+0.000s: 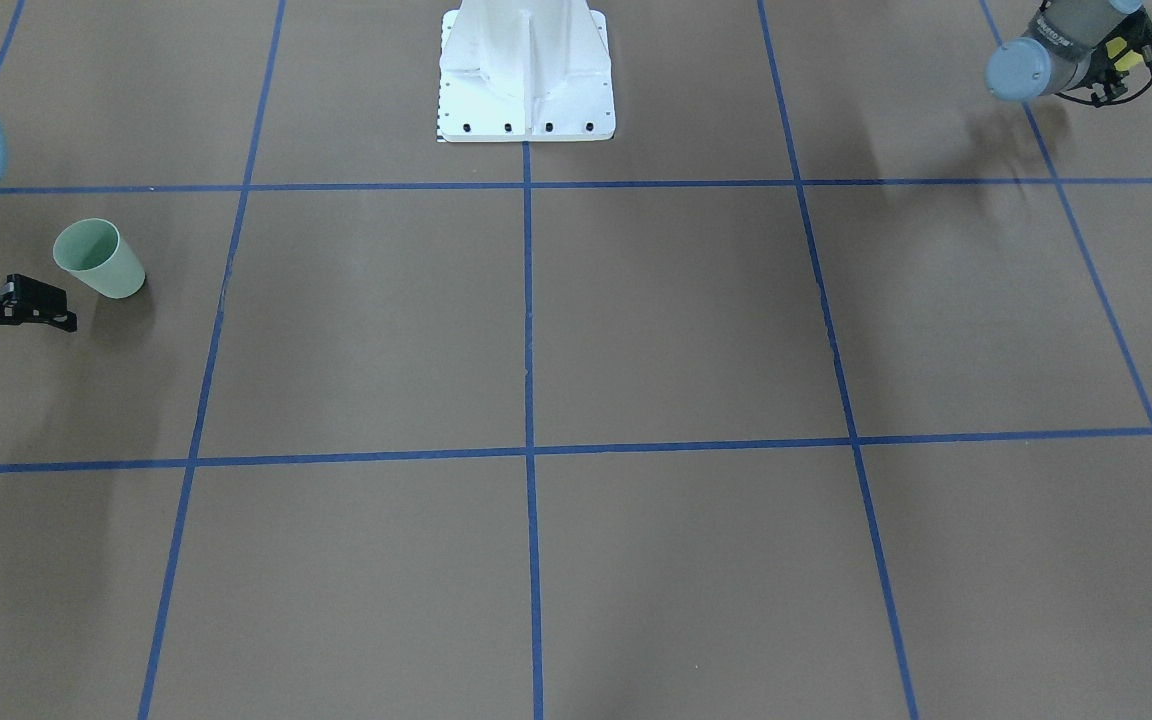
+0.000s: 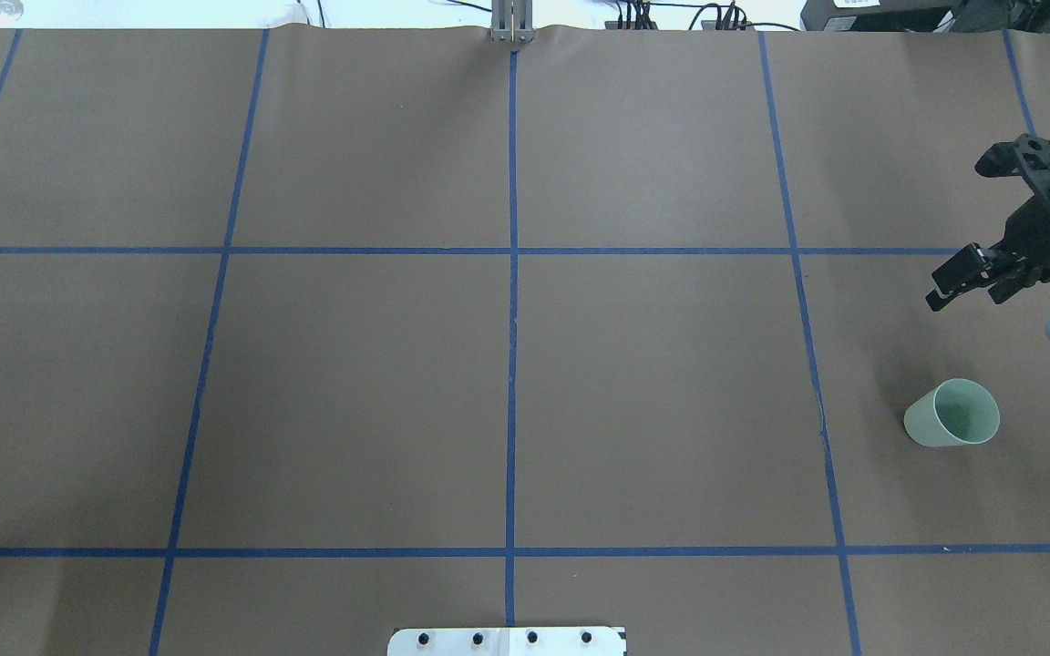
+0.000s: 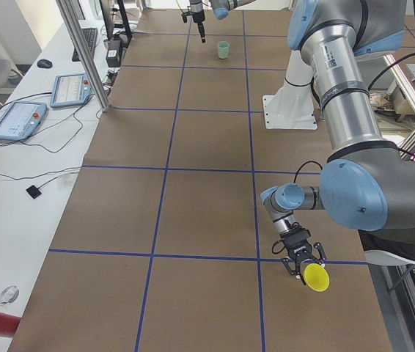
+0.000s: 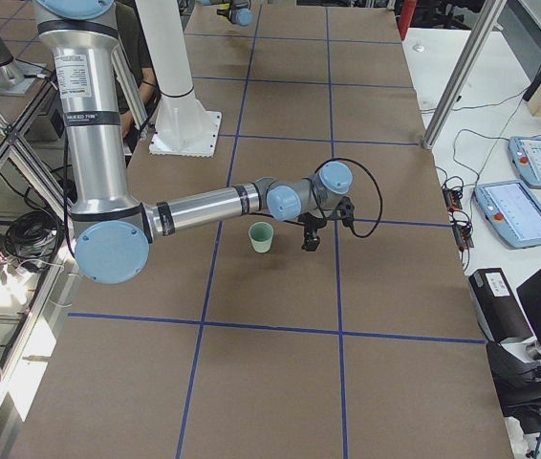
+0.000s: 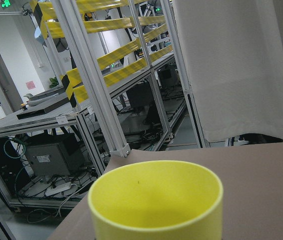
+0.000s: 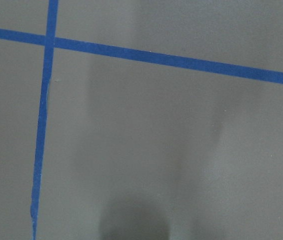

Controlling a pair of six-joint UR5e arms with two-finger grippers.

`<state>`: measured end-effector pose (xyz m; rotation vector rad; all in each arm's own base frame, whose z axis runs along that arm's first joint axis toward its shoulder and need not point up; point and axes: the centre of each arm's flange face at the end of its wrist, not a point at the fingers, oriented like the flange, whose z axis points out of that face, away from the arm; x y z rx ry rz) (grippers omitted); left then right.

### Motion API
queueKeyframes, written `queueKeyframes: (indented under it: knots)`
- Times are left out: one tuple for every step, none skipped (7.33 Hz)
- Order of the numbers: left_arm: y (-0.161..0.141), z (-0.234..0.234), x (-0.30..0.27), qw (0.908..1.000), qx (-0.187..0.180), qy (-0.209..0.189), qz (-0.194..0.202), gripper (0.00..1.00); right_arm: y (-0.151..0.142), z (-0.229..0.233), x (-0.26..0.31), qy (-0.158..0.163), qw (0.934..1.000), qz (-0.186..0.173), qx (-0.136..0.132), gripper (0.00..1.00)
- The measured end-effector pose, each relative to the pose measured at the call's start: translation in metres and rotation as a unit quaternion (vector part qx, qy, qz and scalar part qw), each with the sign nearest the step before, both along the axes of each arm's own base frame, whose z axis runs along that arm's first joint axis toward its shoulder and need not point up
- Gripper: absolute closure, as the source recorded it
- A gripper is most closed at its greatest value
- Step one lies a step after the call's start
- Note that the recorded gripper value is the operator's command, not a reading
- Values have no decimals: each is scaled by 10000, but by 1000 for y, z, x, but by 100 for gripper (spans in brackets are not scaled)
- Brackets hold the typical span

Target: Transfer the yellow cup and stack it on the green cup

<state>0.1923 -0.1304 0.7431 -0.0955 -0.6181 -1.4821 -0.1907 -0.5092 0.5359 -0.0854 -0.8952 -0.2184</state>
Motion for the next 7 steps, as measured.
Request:
queueKeyframes:
  knots:
    - [-19,-8,15,9998,146,159,-16,37,0,0,0,-2,10000,4,-2,0]
    - [-54,-21,31,9992,284,271,-44,37,1,-2,0,-8,10000,11,3,0]
    - [-99,-38,41,9986,422,332,-33,37,0,-4,0,-14,10000,15,9,0]
    - [-137,-53,42,9979,530,377,41,37,-1,-5,-1,-22,10000,15,19,0]
    - [-159,-62,37,9975,532,421,187,37,-3,-7,-3,-30,10000,10,24,0]
    - [-174,-70,34,9962,577,472,456,36,-4,-6,-4,-34,10000,1,17,0]
    - [-192,-82,34,9925,759,520,803,36,-4,-6,-5,-39,10000,-10,13,0]
